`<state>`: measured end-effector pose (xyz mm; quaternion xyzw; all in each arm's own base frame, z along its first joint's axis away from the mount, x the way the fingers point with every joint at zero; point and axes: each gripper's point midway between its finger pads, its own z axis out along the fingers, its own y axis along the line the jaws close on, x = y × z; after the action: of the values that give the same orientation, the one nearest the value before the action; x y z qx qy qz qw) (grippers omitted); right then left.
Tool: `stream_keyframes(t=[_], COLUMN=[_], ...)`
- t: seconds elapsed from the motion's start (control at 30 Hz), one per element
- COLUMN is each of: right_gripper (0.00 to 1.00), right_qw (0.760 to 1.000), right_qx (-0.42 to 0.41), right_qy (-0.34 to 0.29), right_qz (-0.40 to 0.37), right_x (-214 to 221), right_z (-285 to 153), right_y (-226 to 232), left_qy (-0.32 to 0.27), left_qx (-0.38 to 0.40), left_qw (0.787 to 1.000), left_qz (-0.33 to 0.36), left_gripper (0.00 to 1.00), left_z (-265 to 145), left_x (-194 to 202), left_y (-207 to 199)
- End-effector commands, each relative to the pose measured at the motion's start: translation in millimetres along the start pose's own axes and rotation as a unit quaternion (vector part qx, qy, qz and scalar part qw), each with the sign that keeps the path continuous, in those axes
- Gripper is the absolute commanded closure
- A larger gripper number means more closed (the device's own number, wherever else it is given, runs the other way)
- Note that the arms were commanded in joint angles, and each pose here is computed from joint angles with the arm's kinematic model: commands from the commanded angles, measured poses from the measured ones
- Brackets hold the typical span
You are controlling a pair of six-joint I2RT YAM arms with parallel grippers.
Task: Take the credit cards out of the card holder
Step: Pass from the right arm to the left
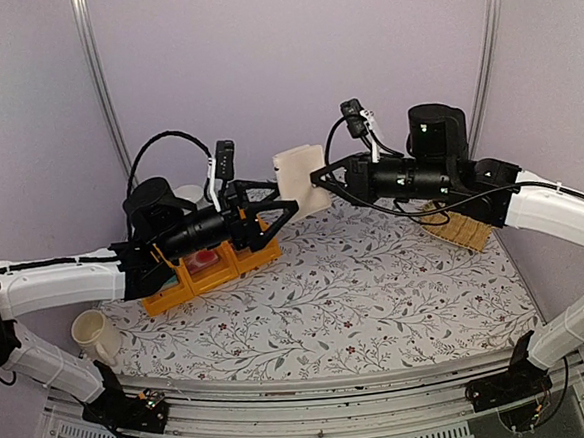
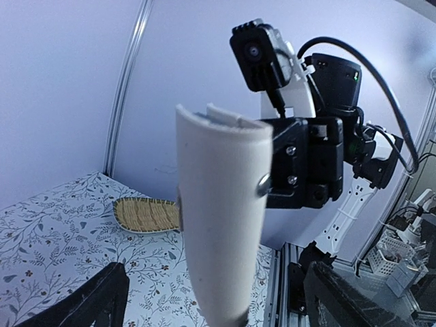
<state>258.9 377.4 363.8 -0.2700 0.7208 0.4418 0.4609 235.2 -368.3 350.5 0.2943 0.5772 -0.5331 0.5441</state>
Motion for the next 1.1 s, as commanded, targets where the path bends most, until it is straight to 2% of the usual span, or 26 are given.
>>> stream_keyframes(t=[0.0,0.17,0.4,0.5,0.67,0.8,1.0,1.07], right_gripper=[0.98,0.98,0.98,0.98,0.98,0.98,0.98,0.98], right_qw=[0.996,0.994,0.992,0.991,0.991,0.990,0.990,0.990], right_qx=[-0.008,-0.011,-0.020,-0.029,-0.037,-0.051,-0.065,-0.068], right_qy=[-0.062,-0.071,-0.079,-0.086,-0.082,-0.073,-0.067,-0.065], right_qz=[-0.056,-0.078,-0.100,-0.101,-0.104,-0.107,-0.103,-0.102], right_x=[-40,-46,-49,-50,-49,-46,-44,-43], right_z=[-27,-31,-34,-34,-30,-27,-25,-25], right_y=[18,23,27,30,32,36,40,41], left_qy=[-0.031,-0.042,-0.062,-0.072,-0.072,-0.071,-0.047,-0.048], left_qx=[0.007,0.008,0.021,0.026,0.028,0.023,0.020,0.023], left_qw=[0.999,0.999,0.997,0.996,0.996,0.996,0.998,0.998], left_qz=[0.018,0.032,0.042,0.046,0.047,0.047,0.043,0.044], left_gripper=[0.11,0.23,0.23,0.29,0.48,0.69,0.70,0.67], left_z=[11,18,19,20,23,28,38,38], left_x=[-25,-39,-48,-50,-46,-46,-35,-35], left_y=[-10,-14,-25,-27,-26,-23,-18,-19])
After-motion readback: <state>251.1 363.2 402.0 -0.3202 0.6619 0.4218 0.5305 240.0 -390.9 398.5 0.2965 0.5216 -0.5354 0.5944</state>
